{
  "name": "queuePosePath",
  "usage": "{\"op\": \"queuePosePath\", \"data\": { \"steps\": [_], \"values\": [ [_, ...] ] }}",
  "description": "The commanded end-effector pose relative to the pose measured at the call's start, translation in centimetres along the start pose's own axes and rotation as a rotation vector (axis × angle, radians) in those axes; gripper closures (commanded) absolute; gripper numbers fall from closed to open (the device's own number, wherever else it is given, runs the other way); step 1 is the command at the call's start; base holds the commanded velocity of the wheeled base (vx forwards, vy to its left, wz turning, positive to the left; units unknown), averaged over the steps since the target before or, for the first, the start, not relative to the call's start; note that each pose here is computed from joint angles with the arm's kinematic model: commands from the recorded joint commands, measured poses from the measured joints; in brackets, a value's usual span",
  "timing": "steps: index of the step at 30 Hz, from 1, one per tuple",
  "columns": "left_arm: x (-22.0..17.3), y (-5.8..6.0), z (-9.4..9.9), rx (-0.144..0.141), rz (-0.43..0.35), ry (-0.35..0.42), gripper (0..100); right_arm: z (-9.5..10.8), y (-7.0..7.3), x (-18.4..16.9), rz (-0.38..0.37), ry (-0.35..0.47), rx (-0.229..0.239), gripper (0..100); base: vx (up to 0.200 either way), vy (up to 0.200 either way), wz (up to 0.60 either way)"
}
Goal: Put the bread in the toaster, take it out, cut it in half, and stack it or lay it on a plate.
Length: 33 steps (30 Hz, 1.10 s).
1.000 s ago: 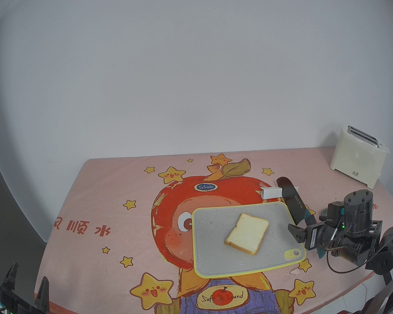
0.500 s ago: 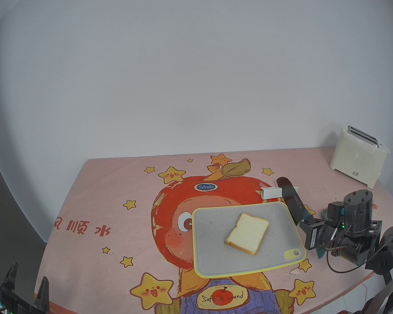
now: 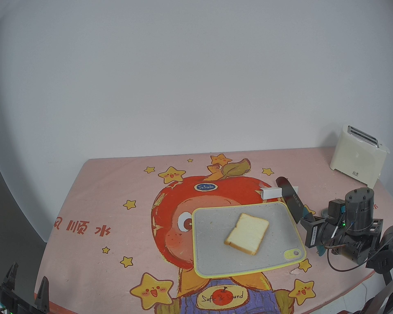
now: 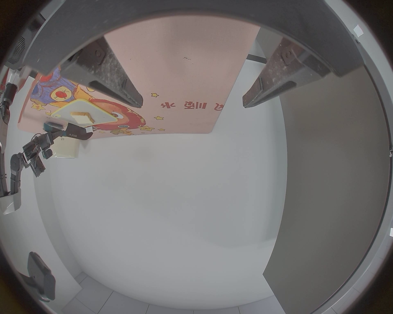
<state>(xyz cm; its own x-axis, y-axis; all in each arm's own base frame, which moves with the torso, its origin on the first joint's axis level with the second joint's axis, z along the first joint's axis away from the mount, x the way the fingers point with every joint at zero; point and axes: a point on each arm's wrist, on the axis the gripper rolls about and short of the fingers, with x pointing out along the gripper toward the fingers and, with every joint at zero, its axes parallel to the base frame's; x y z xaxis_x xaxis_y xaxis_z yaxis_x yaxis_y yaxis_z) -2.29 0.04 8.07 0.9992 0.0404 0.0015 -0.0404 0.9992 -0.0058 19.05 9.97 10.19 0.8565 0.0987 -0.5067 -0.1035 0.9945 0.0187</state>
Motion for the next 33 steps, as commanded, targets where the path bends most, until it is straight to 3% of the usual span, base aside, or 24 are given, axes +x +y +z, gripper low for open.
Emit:
{"op": "queuePosePath", "data": {
  "steps": [1,15,18,25,27,29,33],
  "values": [
    [0.1,0.0,-0.5,0.000,0.001,0.011,0,0.8,0.0,-0.5,0.010,-0.039,0.011,100,0.000,0.000,0.00],
    [0.1,0.0,-0.5,-0.002,0.001,0.011,0,1.7,-0.3,-1.5,0.017,-0.094,0.027,100,0.000,0.000,0.00],
    [0.1,0.0,-0.5,-0.002,0.001,0.011,0,2.0,-0.3,-2.4,0.036,-0.119,0.003,100,0.000,0.000,0.00],
    [0.1,0.0,-0.5,-0.002,0.000,0.009,0,4.1,-0.1,-6.3,0.159,-0.233,-0.024,100,0.000,0.000,0.00],
    [0.1,0.0,-0.5,-0.002,0.000,0.011,0,4.3,-0.1,-6.9,0.177,-0.233,-0.030,100,0.000,0.000,0.00],
    [0.1,0.0,-0.5,0.005,-0.001,0.011,0,5.2,0.1,-9.3,0.261,-0.200,-0.064,100,0.000,0.000,0.00],
    [0.1,0.0,-0.5,0.000,0.000,0.011,0,6.2,0.1,-11.0,0.343,-0.131,-0.097,100,0.000,0.000,0.00]
  ]
}}
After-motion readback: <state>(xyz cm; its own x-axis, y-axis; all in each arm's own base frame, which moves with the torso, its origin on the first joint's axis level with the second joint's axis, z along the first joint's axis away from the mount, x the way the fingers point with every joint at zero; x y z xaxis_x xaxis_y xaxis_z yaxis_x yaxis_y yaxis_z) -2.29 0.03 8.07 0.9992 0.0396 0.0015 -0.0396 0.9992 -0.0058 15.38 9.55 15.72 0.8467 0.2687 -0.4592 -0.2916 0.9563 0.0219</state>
